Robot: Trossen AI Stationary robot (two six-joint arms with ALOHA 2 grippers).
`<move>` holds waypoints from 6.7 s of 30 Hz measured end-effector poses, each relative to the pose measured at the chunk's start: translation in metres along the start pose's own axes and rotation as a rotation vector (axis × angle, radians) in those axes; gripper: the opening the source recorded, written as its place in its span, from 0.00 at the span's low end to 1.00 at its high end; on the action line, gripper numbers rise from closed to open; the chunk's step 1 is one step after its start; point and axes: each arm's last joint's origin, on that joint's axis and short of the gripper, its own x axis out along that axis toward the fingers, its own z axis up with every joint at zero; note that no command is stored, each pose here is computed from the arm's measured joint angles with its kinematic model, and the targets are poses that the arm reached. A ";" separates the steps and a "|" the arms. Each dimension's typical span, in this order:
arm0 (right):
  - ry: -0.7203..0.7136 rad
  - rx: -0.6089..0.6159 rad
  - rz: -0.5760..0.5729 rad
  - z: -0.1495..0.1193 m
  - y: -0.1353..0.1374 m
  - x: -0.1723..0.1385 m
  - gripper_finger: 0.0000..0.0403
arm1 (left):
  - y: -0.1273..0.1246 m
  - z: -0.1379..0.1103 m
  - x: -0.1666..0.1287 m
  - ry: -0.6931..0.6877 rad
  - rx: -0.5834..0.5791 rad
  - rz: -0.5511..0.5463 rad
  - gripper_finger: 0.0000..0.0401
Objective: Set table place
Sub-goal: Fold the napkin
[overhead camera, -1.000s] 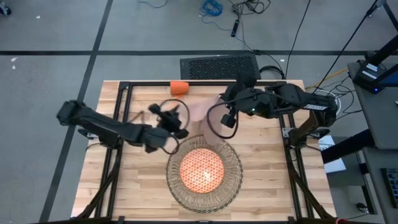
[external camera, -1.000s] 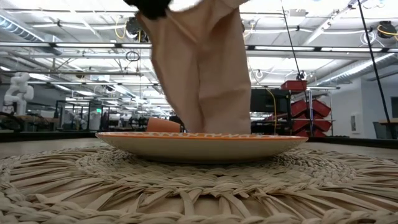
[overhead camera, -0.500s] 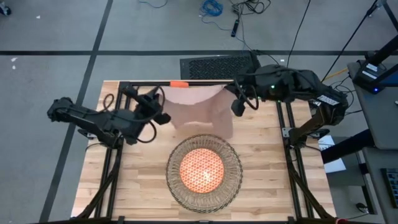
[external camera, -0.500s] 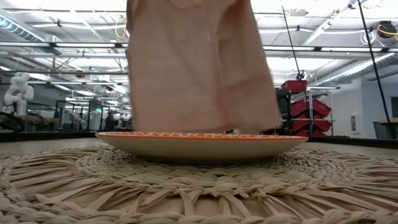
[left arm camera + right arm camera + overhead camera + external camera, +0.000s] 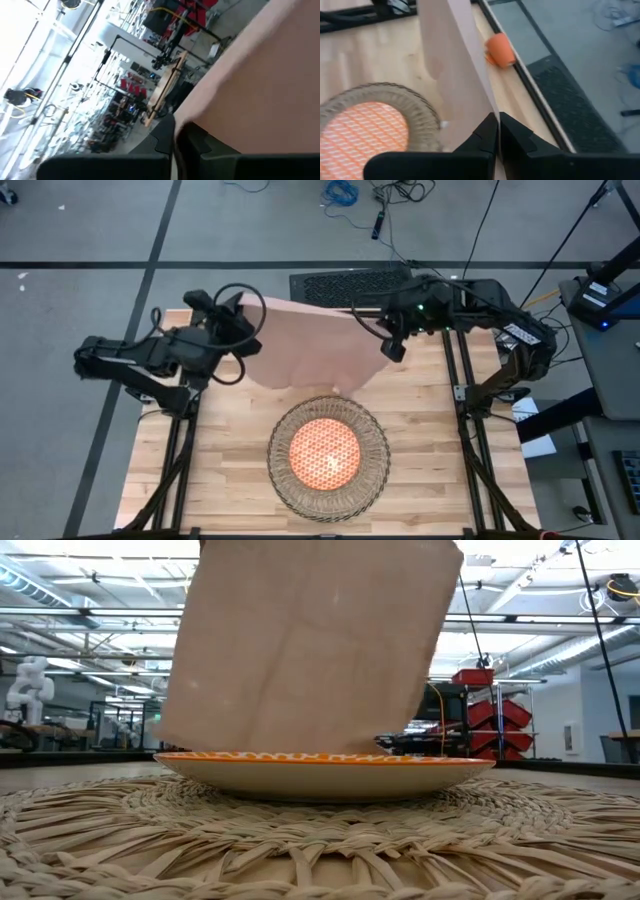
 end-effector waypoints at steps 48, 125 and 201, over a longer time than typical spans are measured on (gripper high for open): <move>-0.332 -0.280 0.178 -0.078 0.117 -0.128 0.00 | 0.002 0.047 -0.147 -0.434 -0.111 -0.284 0.00; -0.697 -0.334 0.719 0.049 0.213 0.034 0.00 | 0.091 0.019 0.026 -0.077 0.211 0.017 0.00; -0.060 -0.042 0.536 -0.044 0.284 0.034 0.06 | -0.170 0.097 0.208 -0.294 0.168 -0.526 0.27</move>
